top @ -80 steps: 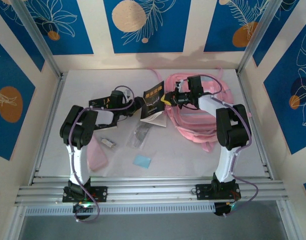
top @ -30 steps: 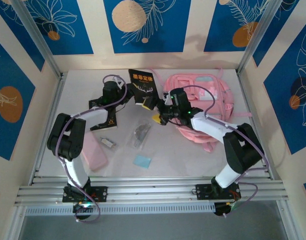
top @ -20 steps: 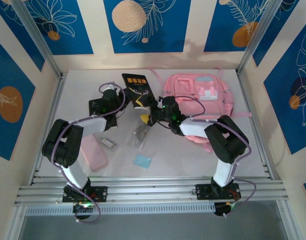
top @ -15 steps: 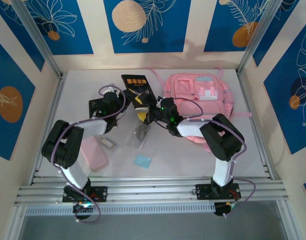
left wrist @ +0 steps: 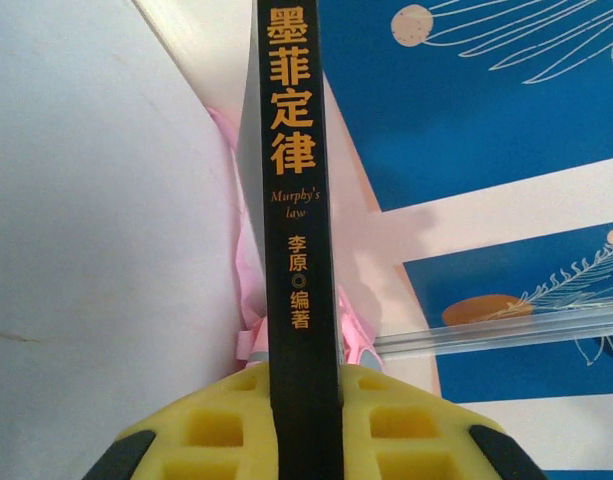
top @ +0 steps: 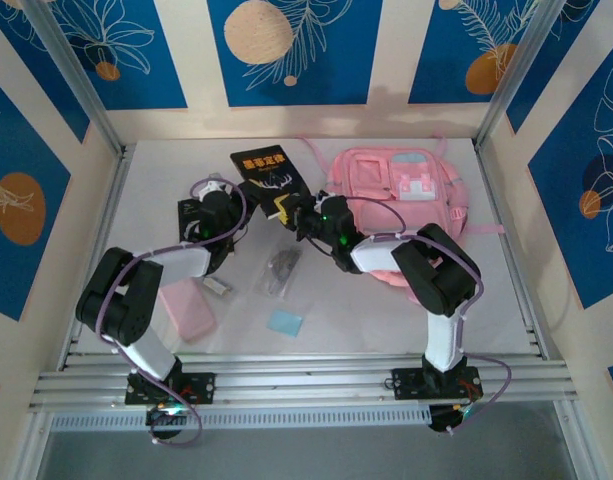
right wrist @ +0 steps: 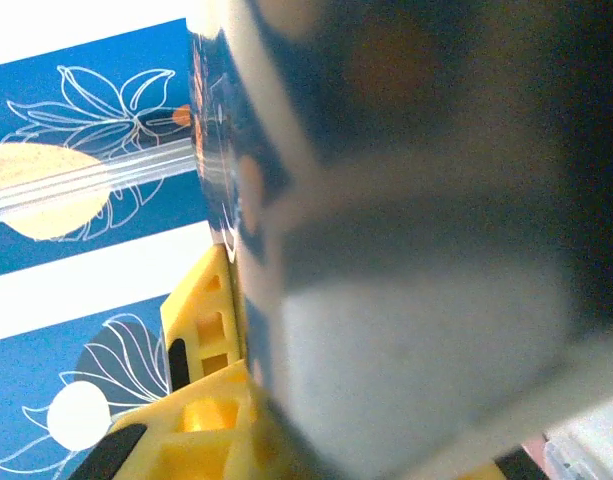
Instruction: Pack books, pencil case, and school supplies into a backpack
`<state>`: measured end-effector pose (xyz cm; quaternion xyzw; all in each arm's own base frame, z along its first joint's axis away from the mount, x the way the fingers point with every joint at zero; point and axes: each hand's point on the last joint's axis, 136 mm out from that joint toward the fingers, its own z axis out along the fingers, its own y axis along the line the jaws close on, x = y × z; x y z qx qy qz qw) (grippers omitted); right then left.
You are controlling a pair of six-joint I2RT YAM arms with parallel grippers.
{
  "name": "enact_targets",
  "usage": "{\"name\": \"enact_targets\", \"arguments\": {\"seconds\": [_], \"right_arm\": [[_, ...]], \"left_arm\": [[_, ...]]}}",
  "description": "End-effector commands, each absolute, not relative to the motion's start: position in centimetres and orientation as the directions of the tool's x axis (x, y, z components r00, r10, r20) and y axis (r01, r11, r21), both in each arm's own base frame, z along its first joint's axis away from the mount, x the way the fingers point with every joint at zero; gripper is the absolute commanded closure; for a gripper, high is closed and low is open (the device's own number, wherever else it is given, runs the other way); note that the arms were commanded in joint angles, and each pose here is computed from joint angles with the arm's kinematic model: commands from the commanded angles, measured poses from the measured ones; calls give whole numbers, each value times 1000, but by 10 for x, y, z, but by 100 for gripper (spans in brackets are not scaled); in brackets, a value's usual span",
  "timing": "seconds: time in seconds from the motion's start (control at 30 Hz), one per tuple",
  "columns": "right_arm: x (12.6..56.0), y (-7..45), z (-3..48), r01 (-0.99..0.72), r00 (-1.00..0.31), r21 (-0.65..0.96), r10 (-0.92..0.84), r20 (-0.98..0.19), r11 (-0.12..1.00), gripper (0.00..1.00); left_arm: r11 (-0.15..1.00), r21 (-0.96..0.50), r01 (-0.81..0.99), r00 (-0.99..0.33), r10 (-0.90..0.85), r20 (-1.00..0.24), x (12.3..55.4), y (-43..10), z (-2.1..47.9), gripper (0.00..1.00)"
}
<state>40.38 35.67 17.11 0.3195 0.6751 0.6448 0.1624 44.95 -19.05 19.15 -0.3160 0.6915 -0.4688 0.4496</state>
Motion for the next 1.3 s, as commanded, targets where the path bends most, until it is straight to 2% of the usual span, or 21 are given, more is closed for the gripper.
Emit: {"name": "enact_targets", "arguments": {"seconds": [0.0,0.1,0.17,0.33,0.47,0.67,0.9,1.07,1.17,1.23,1.27], "right_arm": [[416,338,205,123,-715,992,690,113,-36,100],[419,317,217,62,-713,998,701,37,10,100],[422,300,229,14,-712,999,702,-26,52,100],[424,244,251,-55,-694,971,691,-205,233,100],[419,178,267,-61,-627,924,705,-330,378,100],[393,84,282,5,-535,862,730,-425,506,100],[357,18,262,91,-519,862,762,-387,499,100],[334,-16,222,195,-469,835,797,-381,514,100],[324,-32,192,274,-424,830,836,-349,486,100],[319,-35,168,309,-416,845,861,-292,436,100],[319,-33,158,318,-423,854,868,-261,411,100]], "left_arm": [[328,-937,122,-444,-826,-348,438,-214,227,81],[352,-927,132,-491,-789,-370,431,-225,224,48],[400,-907,134,-525,-747,-407,427,-235,219,40],[491,-858,150,-623,-627,-468,416,-263,196,39],[542,-818,191,-721,-489,-492,404,-300,176,39],[624,-741,250,-845,-233,-481,386,-363,136,41],[700,-667,255,-907,-67,-417,381,-405,92,40],[751,-592,291,-907,19,-421,387,-427,73,38],[778,-557,291,-909,43,-415,391,-434,58,38],[790,-546,279,-912,40,-408,395,-434,48,43],[795,-542,273,-913,36,-407,396,-433,44,48]]}}
